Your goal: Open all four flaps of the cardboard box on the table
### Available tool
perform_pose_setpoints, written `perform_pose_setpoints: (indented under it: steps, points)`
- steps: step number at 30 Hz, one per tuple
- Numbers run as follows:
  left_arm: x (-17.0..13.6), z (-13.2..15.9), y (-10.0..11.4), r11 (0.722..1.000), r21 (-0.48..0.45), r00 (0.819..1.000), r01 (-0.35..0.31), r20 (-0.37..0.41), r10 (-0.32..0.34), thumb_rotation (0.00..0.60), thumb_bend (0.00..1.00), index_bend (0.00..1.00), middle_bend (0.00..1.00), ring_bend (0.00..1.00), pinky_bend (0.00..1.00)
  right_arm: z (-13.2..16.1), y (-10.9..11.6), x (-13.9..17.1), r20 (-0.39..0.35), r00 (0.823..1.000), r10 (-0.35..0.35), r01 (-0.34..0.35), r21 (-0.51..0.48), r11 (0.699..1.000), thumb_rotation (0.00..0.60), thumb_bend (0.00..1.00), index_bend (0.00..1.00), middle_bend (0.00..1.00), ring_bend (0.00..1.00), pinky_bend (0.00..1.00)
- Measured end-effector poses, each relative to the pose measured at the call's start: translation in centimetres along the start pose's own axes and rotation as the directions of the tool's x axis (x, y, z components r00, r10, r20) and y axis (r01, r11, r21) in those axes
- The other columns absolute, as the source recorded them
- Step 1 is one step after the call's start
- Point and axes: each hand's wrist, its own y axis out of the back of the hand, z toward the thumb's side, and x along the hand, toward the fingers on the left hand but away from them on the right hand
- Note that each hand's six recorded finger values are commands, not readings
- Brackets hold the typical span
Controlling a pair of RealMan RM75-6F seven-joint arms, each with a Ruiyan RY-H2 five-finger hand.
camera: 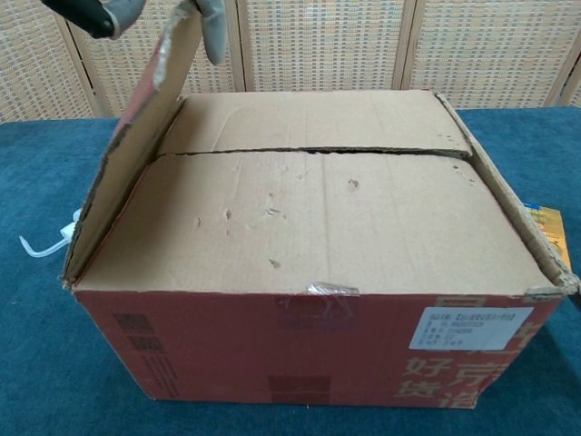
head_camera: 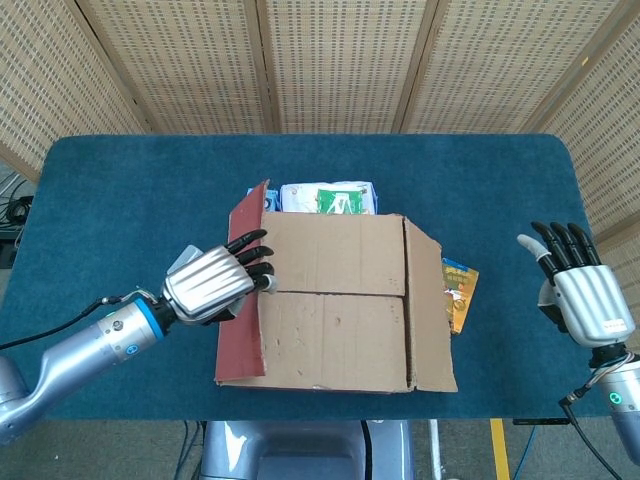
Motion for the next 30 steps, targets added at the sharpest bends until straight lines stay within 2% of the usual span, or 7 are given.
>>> perform_pose_setpoints:
  steps: [4,10,20,26,30]
  points:
    - [-1.6,-0.7,0.3,1.0,-0.012,0.999,-0.027,-0.02,0.027,0.523,1.0,0.35,0.34,0.19,0.0,0.1,0.0,-0.1,-0.003,1.0,0.003,-0.003,0.004,1.0,0.6,0.98,0.14,0.07,0.0,0.0]
    - [-3.8,-1.9,0.2,0.999,-0.022,0.998,-0.028,-0.052,0.026,0.521,1.0,0.35,0.35,0.2,0.0,0.3,-0.1,-0.2,-0.004,1.0,0.008,-0.008,0.006,1.0,0.6,0.98,0.14,0.07,0.0,0.0]
    - [-7.4,-3.7,0.6,0.997,-0.036,0.992,-0.071,-0.103,0.066,0.522,1.0,0.35,0.35,0.2,0.0,0.9,0.1,-0.4,-0.012,1.0,0.011,-0.011,0.02,1.0,0.6,0.98,0.14,0.07,0.0,0.0]
    - [-9.3,-4.9,0.1,0.997,-0.055,0.99,-0.057,-0.136,0.049,0.521,1.0,0.35,0.35,0.2,0.0,1.3,0.2,-0.3,-0.015,1.0,0.014,-0.014,0.025,1.0,0.6,0.98,0.14,0.07,0.0,0.0]
    - [-10.6,-5.9,-0.5,0.997,-0.075,0.986,-0.023,-0.166,0.01,0.522,0.98,0.35,0.35,0.2,0.0,1.5,0.3,-0.3,-0.015,1.0,0.013,-0.012,0.026,1.0,0.6,0.98,0.14,0.07,0.0,0.0]
